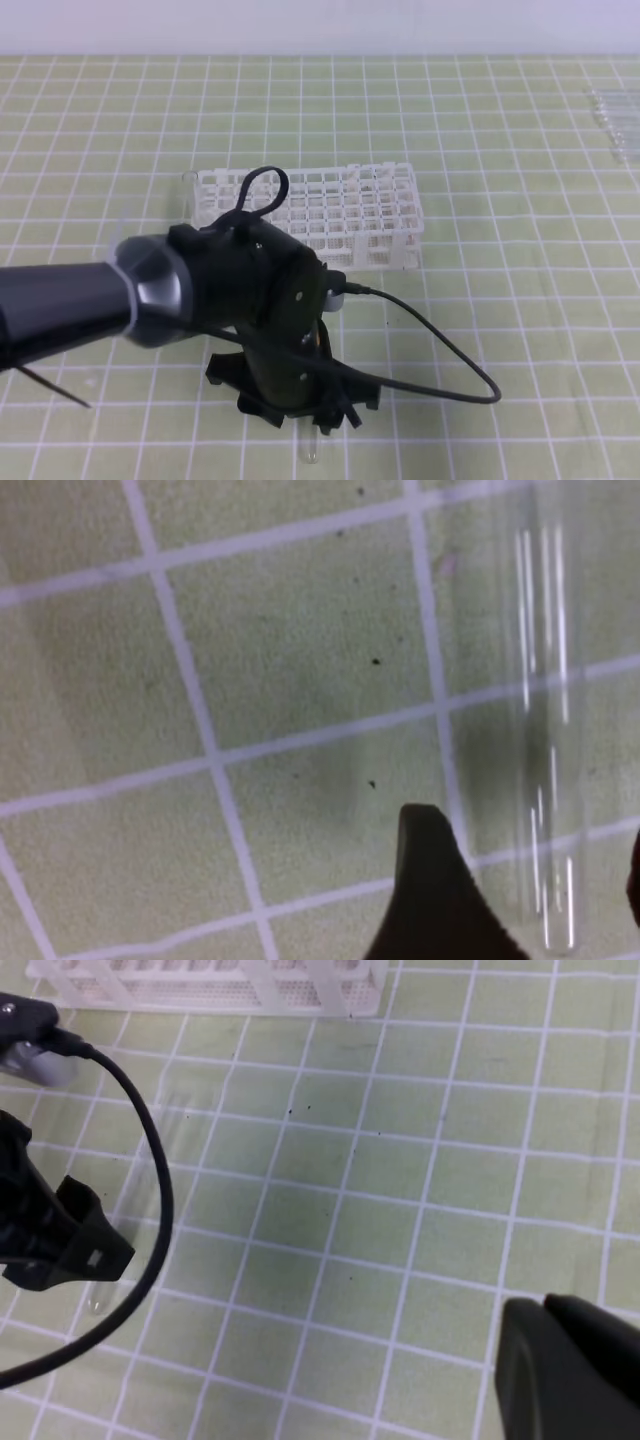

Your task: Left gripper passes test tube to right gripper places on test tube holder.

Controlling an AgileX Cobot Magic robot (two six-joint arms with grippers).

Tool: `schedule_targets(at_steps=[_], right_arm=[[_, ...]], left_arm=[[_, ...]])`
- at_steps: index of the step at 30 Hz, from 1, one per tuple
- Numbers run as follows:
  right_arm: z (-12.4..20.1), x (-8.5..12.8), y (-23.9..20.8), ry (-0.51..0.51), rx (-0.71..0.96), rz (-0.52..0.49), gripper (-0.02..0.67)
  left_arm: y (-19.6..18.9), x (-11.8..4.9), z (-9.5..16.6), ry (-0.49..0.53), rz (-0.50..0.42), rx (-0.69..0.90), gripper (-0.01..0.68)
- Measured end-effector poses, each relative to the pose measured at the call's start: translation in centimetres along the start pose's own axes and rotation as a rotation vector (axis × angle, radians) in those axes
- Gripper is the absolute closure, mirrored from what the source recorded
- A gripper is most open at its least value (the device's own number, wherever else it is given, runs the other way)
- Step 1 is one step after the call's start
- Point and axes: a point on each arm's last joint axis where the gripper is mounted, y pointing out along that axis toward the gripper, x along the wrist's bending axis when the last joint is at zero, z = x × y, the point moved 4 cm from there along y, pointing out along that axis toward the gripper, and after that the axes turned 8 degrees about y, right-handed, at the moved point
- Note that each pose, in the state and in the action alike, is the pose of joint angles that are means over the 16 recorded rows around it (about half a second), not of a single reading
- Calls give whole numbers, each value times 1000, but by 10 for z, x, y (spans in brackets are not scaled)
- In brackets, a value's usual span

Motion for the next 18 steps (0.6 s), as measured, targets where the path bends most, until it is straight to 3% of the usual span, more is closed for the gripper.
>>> schedule_targets(at_steps=[18], right_arm=[[0,0,0,-18,0,0,665]], left_arm=[[21,-1,-11,38,-111,103,312]])
